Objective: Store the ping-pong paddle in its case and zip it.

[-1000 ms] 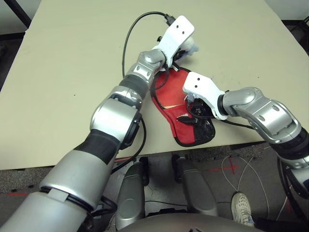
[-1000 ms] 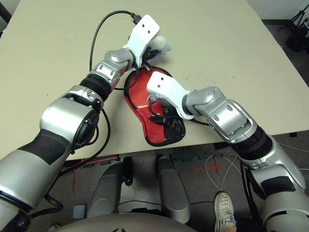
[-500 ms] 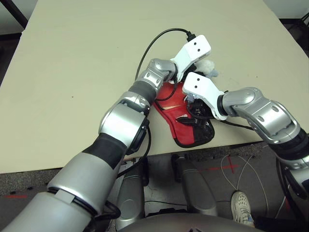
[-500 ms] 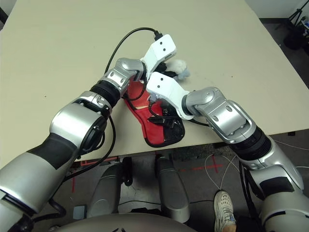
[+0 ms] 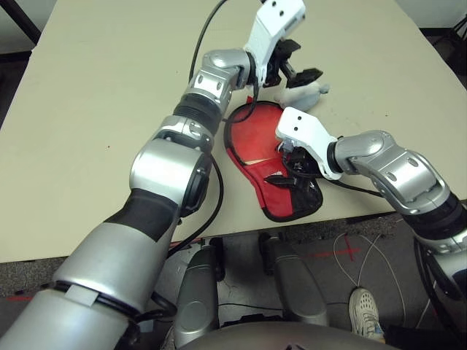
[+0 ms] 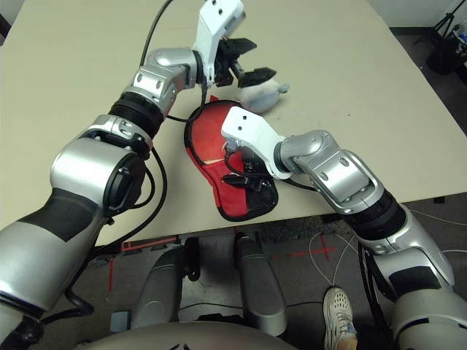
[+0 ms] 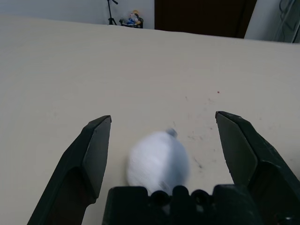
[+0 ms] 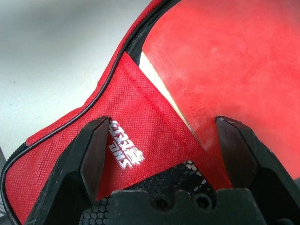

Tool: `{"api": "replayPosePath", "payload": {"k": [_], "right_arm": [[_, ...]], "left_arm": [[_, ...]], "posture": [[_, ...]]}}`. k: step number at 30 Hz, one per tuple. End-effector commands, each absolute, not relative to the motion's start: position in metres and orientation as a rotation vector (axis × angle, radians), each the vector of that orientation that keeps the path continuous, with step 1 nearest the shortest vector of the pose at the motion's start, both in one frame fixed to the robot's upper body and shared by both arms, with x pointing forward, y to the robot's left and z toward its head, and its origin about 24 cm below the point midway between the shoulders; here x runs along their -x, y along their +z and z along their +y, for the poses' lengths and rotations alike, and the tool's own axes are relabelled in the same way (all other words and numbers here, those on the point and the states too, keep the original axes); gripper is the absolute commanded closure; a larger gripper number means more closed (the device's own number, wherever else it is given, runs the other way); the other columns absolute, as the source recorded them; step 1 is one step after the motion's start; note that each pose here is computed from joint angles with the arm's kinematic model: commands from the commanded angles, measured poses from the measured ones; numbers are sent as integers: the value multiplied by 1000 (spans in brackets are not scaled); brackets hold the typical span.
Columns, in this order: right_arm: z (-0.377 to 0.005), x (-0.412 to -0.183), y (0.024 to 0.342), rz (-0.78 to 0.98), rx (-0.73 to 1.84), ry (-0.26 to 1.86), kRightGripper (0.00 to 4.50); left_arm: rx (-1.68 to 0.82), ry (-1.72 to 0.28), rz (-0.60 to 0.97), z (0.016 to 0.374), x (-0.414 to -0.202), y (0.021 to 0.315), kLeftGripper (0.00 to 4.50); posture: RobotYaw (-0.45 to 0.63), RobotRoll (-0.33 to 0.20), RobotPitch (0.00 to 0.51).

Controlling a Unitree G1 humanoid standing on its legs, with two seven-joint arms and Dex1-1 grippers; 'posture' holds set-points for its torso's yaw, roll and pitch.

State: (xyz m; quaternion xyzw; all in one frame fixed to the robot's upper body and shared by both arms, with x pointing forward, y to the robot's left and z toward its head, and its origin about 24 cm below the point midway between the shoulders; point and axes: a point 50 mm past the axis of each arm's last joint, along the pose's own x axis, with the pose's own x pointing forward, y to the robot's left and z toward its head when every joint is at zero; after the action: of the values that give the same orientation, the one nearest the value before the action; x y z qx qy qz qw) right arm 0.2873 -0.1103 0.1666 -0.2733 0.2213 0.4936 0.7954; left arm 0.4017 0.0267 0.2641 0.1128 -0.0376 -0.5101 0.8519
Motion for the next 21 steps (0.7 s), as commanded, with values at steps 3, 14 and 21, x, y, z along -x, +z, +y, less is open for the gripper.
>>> {"api": "replayPosePath", "payload": {"k": [3, 14, 21], "right_arm": [[-118, -290, 128, 662, 549, 1022, 0], [-129, -296, 156, 621, 533, 997, 0], [-146, -320, 246, 456, 454, 916, 0]], "left_arm": [[-339, -1136, 70, 46, -401, 230, 44], [-446, -1133, 294, 73, -390, 173, 44], [-476, -1132, 363, 70, -384, 159, 44]], "posture": [[-9, 0, 283], [-25, 0, 279], [-38, 0, 280]]}}
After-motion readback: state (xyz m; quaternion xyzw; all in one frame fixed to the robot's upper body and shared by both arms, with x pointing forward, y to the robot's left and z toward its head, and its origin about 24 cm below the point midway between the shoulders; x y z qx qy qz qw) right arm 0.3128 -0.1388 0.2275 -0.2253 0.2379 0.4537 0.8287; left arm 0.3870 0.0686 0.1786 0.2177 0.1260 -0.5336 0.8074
